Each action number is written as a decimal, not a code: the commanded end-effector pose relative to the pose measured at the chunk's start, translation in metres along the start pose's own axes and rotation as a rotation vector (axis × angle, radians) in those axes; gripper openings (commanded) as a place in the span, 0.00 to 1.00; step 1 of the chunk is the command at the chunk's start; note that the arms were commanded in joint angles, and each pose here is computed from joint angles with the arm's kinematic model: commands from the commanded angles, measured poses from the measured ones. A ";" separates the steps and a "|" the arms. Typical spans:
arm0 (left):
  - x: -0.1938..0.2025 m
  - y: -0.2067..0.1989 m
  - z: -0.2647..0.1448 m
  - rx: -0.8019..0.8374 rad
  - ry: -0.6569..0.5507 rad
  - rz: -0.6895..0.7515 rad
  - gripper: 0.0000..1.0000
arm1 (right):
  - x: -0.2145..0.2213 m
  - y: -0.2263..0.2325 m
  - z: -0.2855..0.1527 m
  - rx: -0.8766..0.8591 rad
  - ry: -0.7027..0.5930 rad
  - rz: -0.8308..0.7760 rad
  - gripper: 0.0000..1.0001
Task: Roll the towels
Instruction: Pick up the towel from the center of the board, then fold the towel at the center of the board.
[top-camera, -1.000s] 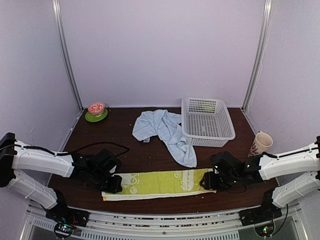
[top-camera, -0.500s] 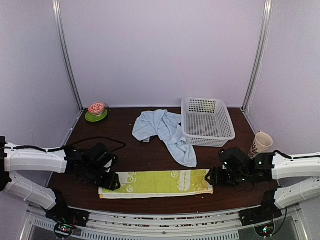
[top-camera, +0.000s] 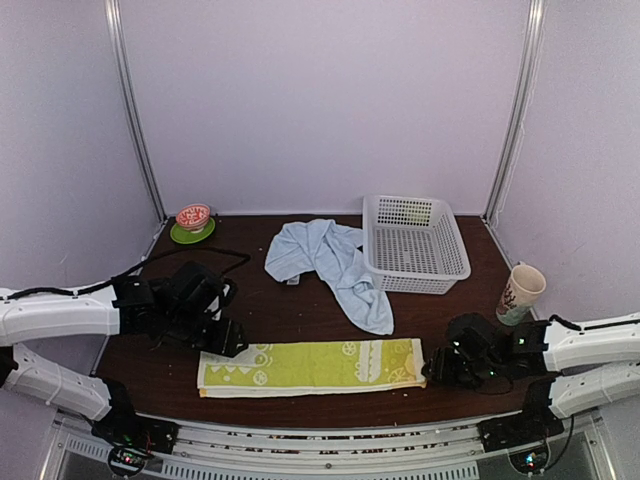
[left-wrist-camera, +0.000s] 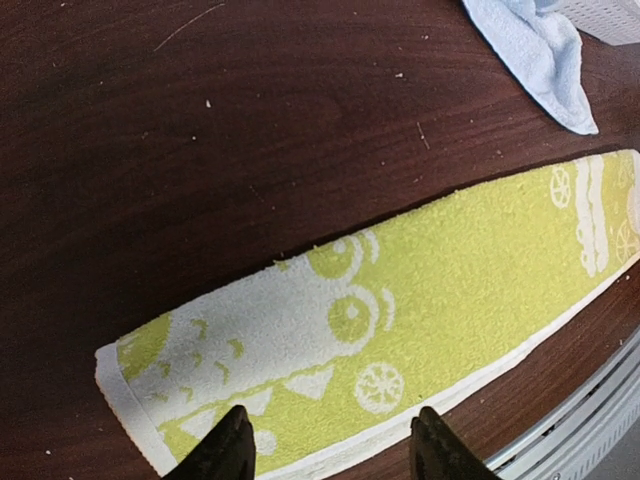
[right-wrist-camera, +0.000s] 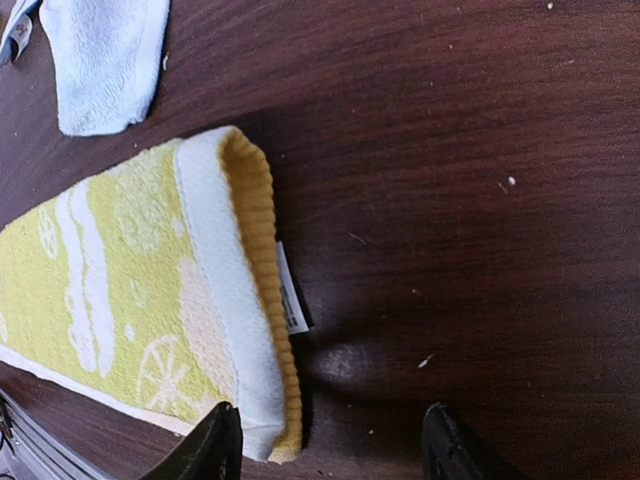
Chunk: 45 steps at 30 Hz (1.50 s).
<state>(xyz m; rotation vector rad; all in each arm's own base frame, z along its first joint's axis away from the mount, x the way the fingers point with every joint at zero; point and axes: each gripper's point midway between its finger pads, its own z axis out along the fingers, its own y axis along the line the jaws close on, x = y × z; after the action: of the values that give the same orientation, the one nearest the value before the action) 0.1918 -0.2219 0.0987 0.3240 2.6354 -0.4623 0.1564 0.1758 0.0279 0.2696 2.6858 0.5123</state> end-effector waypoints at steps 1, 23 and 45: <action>-0.017 -0.005 0.002 0.010 -0.066 -0.007 0.53 | 0.004 0.010 0.010 -0.050 0.021 0.078 0.60; -0.014 0.002 0.001 0.024 -0.115 -0.024 0.49 | 0.033 -0.038 0.013 0.236 0.171 -0.065 0.00; -0.037 -0.036 0.017 0.120 -0.100 0.030 0.44 | -0.095 0.055 -0.107 -0.003 -0.196 -0.315 0.00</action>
<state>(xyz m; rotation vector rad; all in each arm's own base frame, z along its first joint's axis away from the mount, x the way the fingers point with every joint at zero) 0.2106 -0.2494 0.0936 0.3692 2.5684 -0.5223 0.2016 0.1542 0.1541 0.0243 2.5001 0.3257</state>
